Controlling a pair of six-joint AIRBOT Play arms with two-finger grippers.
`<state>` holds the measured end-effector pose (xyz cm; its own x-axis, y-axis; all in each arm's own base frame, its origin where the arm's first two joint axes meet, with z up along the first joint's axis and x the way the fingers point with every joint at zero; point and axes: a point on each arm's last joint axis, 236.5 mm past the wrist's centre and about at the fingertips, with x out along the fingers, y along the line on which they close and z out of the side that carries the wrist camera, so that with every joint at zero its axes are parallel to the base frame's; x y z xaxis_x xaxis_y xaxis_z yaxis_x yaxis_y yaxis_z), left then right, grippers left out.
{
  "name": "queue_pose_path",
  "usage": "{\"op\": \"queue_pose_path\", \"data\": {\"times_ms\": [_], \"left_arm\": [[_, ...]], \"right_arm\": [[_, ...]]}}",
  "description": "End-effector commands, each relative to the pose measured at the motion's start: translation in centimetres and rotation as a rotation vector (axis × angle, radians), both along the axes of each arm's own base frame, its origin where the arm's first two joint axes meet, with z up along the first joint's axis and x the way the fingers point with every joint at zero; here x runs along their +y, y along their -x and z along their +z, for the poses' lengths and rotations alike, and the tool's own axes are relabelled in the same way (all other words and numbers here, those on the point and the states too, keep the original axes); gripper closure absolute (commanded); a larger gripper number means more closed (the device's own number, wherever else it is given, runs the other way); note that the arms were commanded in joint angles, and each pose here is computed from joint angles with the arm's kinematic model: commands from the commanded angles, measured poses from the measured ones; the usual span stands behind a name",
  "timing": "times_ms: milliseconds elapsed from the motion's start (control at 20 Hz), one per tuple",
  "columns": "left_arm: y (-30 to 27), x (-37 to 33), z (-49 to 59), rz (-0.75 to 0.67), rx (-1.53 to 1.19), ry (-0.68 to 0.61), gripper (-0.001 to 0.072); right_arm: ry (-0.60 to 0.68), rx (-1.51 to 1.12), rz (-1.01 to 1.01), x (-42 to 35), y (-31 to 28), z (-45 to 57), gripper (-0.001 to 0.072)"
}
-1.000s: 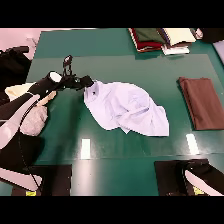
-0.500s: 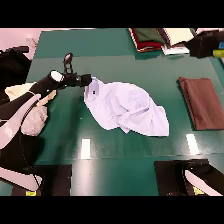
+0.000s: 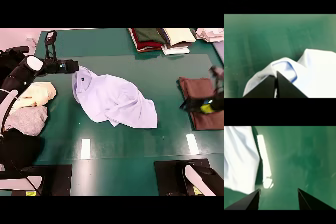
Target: Fold the shirts.
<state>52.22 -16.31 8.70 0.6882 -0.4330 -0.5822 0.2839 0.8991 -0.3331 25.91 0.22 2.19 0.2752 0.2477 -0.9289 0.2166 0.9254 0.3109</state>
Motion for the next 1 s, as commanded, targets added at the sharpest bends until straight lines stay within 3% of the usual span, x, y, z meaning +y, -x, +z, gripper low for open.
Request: {"op": "queue_pose_path", "data": {"times_ms": [0, 300, 350, 500, 550, 750, 950], "left_arm": [[0.9, 0.2, -0.1, -0.029, 0.024, -0.033, 0.0685], [1.1, 0.1, -0.3, -0.034, 0.032, -0.033, 0.0685], [1.2, 0.1, -0.3, -0.036, 0.036, -0.034, 0.0684], [1.5, 0.0, -0.2, -0.044, 0.042, -0.035, 0.0685], [1.5, 0.1, 0.6, -0.042, 0.025, -0.037, 0.0685], [2.1, 2.3, 12.1, -0.024, -0.248, -0.145, 0.0685], [8.6, 4.8, 30.4, 0.035, -0.637, -0.187, 0.0685]], "right_arm": [[-0.266, 0.089, -0.036, 4.0, 1.0, -5.7, 0.0181], [-0.274, 0.134, 0.102, 9.8, -1.8, -10.2, 0.0205], [-0.264, 0.135, 0.142, 11.0, -2.4, -10.5, 0.0256], [-0.19, 0.116, 0.264, 12.6, -4.2, -10.8, 0.0671], [-0.153, 0.1, 0.307, 12.5, -4.9, -10.2, 0.0698], [0.054, -0.101, 0.394, 8.3, -9.3, -1.4, 0.0699], [0.196, -0.53, 0.26, 2.8, -11.6, 16.8, 0.0699]]}}
